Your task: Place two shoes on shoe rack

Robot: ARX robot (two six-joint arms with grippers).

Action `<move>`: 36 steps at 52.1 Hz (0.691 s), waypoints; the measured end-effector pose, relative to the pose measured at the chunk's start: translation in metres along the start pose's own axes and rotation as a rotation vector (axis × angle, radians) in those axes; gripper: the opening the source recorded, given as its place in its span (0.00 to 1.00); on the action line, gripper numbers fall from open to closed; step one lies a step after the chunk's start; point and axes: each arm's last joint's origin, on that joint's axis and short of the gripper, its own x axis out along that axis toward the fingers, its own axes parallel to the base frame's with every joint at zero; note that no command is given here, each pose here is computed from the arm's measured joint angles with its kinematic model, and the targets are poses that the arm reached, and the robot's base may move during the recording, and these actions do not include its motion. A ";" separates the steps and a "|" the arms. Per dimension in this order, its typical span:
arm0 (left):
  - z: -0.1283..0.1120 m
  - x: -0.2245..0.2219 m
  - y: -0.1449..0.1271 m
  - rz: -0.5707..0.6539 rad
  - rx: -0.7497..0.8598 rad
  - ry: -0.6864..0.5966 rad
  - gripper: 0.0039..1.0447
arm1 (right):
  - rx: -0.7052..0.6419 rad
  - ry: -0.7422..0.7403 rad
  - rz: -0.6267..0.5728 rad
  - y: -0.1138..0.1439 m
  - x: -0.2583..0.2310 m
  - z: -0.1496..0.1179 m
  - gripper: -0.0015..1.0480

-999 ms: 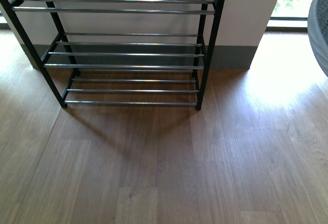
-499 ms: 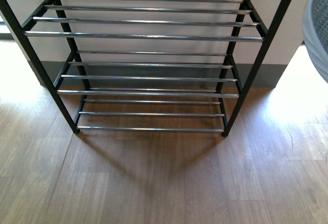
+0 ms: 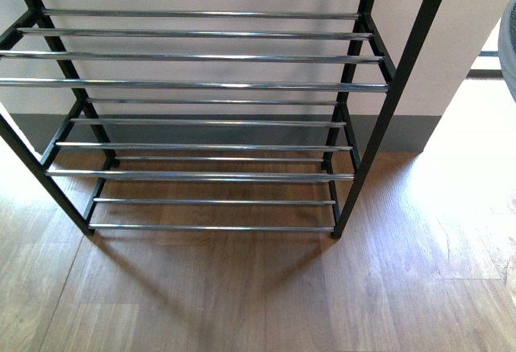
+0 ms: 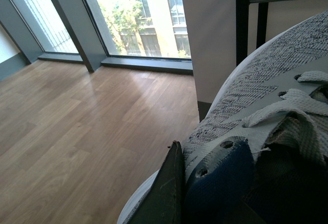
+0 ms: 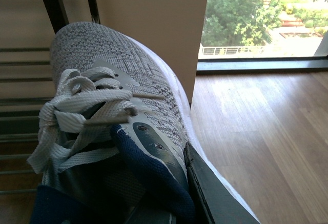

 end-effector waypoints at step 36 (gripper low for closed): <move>0.000 0.000 0.001 0.013 -0.001 -0.001 0.01 | 0.000 0.001 0.013 0.000 0.000 0.000 0.01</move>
